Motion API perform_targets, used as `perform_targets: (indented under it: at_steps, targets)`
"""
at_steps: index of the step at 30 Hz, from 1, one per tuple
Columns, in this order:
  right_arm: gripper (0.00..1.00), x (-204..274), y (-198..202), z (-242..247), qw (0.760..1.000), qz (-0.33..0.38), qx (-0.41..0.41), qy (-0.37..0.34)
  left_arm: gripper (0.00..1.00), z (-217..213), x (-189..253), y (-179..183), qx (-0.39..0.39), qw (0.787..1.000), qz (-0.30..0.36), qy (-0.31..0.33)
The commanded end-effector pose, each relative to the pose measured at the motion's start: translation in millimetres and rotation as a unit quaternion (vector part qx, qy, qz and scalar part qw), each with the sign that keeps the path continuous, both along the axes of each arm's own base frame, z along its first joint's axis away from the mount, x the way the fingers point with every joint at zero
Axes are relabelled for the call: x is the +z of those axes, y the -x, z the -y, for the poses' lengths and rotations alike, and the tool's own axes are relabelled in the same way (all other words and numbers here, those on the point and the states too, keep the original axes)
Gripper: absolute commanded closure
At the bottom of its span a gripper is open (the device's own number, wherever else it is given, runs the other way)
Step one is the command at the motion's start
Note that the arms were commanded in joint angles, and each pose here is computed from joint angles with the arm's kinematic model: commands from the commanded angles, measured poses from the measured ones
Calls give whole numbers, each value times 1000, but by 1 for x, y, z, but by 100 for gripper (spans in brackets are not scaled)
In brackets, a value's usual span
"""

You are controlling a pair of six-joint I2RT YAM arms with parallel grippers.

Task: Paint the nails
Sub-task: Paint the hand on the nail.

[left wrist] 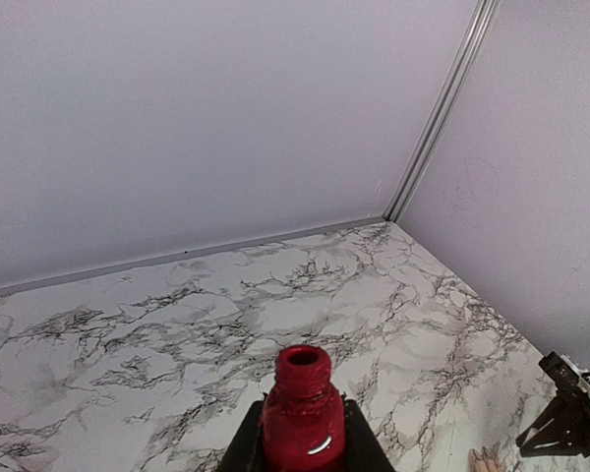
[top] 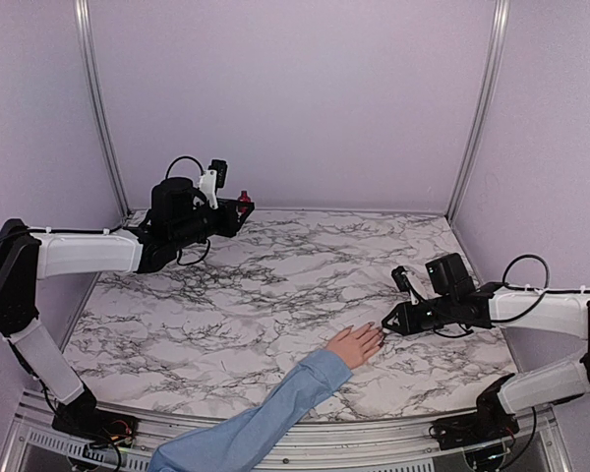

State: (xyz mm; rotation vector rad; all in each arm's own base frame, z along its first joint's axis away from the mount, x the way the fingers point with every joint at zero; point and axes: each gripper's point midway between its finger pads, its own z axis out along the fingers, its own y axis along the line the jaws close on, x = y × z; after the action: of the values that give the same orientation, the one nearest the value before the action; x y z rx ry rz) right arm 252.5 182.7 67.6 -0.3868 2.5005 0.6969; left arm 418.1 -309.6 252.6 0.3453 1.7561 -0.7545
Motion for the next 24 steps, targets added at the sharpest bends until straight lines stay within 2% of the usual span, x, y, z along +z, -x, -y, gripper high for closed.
perform_targets:
  at_steps: [1, 24]
  targets:
    - [100, 3, -5, 0, 1000, 6, -7, 6, 100, 0, 11, -2, -2, 1000, 12, 9]
    - [100, -4, -8, 11, 999, -4, -32, 23, 100, 0, 9, -3, -1, 1000, 13, 4]
